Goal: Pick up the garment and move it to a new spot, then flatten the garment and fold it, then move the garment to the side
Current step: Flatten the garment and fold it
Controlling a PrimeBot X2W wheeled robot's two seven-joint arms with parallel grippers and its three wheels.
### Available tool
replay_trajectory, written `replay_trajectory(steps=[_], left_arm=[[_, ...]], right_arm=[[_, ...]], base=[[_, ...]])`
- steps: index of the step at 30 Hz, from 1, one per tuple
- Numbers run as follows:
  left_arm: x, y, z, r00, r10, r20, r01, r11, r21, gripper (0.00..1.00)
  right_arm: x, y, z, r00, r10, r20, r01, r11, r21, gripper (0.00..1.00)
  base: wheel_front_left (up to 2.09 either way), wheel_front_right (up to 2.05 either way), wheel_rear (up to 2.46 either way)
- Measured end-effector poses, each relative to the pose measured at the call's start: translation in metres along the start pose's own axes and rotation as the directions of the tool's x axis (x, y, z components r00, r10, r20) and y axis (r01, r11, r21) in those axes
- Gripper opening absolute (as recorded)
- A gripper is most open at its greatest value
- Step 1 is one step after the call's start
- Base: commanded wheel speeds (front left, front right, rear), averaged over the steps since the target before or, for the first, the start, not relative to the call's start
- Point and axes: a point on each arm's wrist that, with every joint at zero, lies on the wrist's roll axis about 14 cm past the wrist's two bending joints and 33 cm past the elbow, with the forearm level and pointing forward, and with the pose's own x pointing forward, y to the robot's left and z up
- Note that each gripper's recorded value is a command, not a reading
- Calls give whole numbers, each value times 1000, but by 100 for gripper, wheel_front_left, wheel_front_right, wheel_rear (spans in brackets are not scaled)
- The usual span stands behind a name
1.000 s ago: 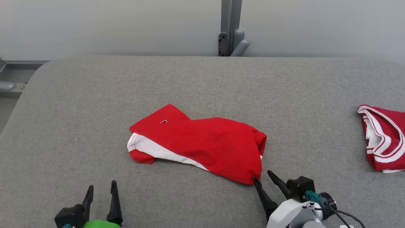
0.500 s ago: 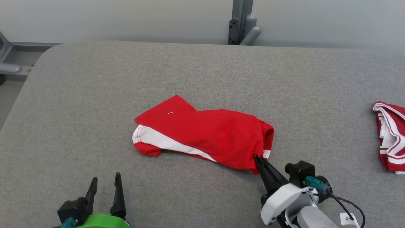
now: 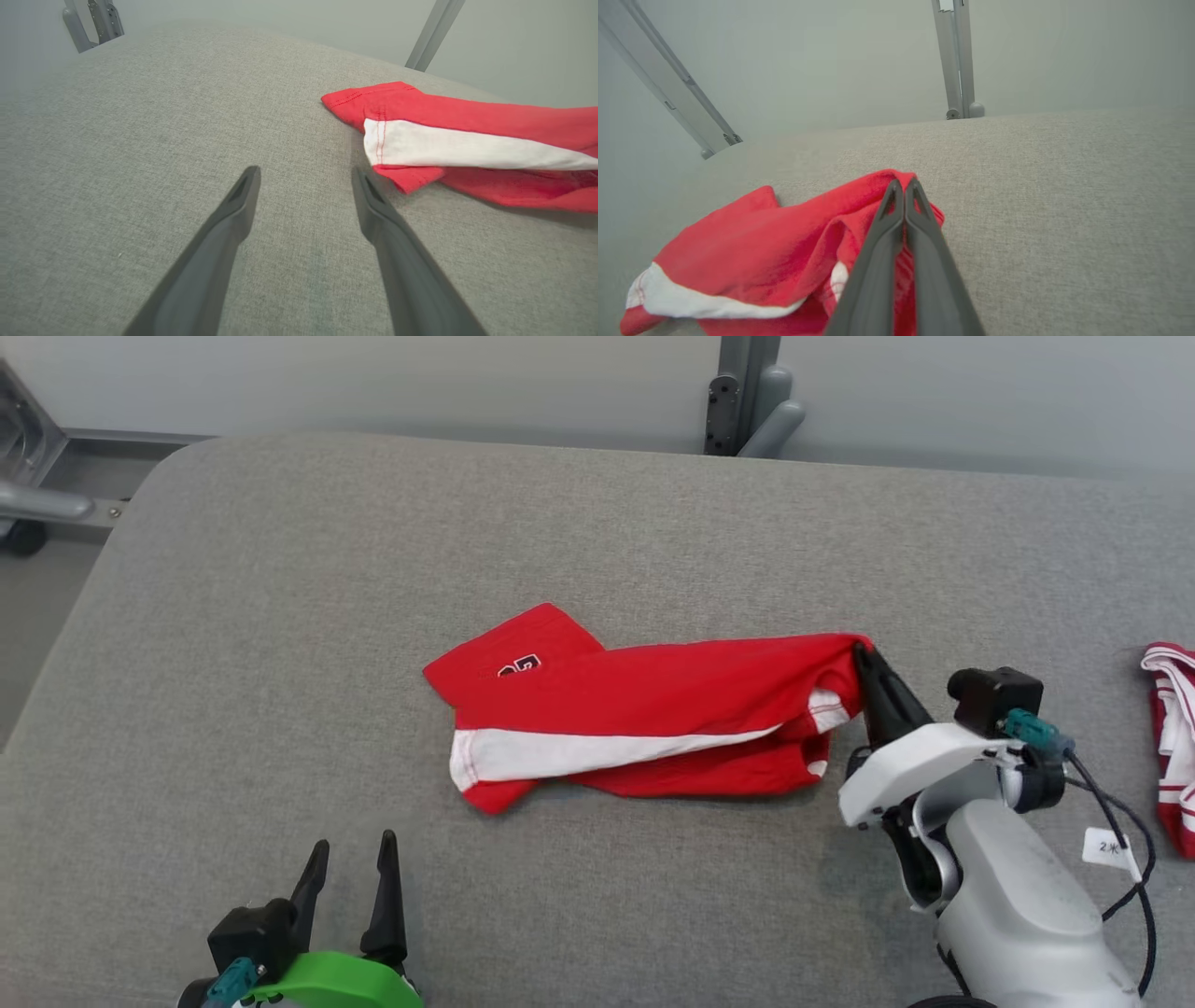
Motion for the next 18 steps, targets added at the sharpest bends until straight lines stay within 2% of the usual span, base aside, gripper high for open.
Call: replay_trajectory(steps=[11,12,13,18], left_arm=[[4,8,-3,999,33,-18,-33,999,0,100],[5,8,-3,999,35,-18,-35,999,0,100],[6,9,-3,999,38,-18,-38,999,-1,100],[8,13,1,998,59,-8,-59,998,-5,100]], right_arm=[[36,-44,-34,984,-78,-158,55,988,-145,0],[38,-47,-39,981,-81,-175,53,986,-159,43],[40,-50,-43,978,-86,-191,52,983,-175,100],[54,-53,-29,987,-89,-135,64,981,-182,100]], base=[[0,0,0],[0,0,0],[0,0,0],[0,0,0]])
